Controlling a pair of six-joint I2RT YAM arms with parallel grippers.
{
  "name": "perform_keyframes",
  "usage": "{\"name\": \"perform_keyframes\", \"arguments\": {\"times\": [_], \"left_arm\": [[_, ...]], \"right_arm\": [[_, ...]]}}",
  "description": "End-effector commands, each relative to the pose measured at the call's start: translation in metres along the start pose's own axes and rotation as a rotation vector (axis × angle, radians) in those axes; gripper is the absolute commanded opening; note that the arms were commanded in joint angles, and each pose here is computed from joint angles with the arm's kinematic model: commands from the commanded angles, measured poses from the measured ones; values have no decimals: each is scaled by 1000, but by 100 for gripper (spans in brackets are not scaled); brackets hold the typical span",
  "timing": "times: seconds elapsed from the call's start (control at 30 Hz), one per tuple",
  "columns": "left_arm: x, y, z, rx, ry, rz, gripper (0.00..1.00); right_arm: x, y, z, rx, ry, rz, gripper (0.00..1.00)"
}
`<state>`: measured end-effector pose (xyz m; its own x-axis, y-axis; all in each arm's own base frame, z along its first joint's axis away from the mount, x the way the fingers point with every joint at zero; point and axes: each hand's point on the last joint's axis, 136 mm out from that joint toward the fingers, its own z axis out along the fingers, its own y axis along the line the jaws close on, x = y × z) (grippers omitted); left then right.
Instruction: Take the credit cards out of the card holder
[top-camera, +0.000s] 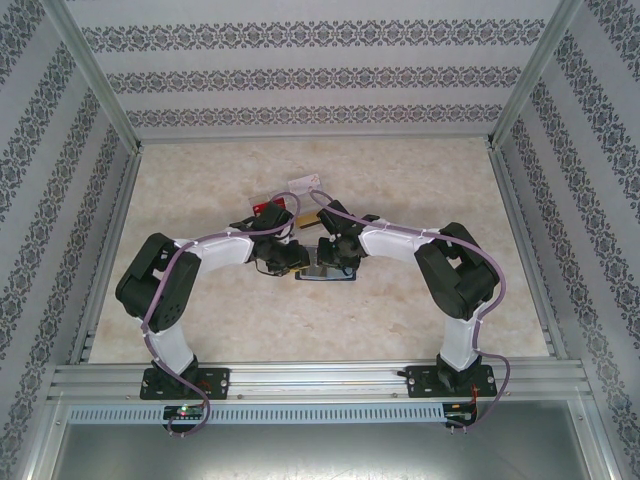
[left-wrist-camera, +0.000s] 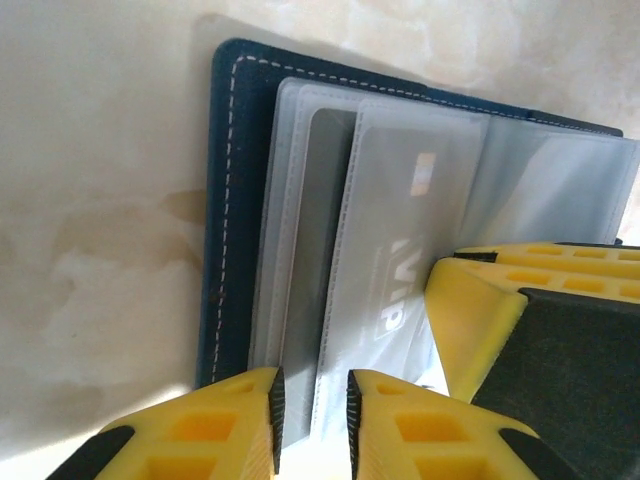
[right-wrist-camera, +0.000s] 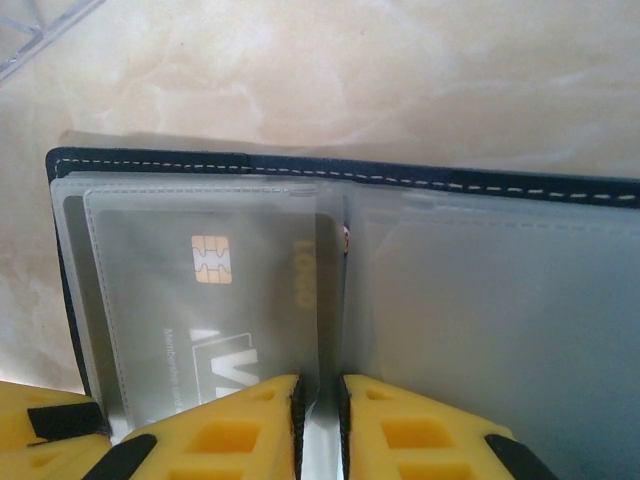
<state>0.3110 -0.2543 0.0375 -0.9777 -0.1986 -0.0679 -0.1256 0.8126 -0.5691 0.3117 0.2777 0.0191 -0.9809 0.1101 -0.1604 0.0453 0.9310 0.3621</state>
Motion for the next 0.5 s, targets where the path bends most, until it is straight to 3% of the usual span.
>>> {"name": "perform_keyframes", "arguments": {"times": [0.0,0.47], "left_arm": [[-1,-12,4,40,3,31,24],[6,-4,14,4,67,39,27]], "right_arm": [[10,-16,12,40,37,5,20],[15,-17,16,27,50,19,20]]}}
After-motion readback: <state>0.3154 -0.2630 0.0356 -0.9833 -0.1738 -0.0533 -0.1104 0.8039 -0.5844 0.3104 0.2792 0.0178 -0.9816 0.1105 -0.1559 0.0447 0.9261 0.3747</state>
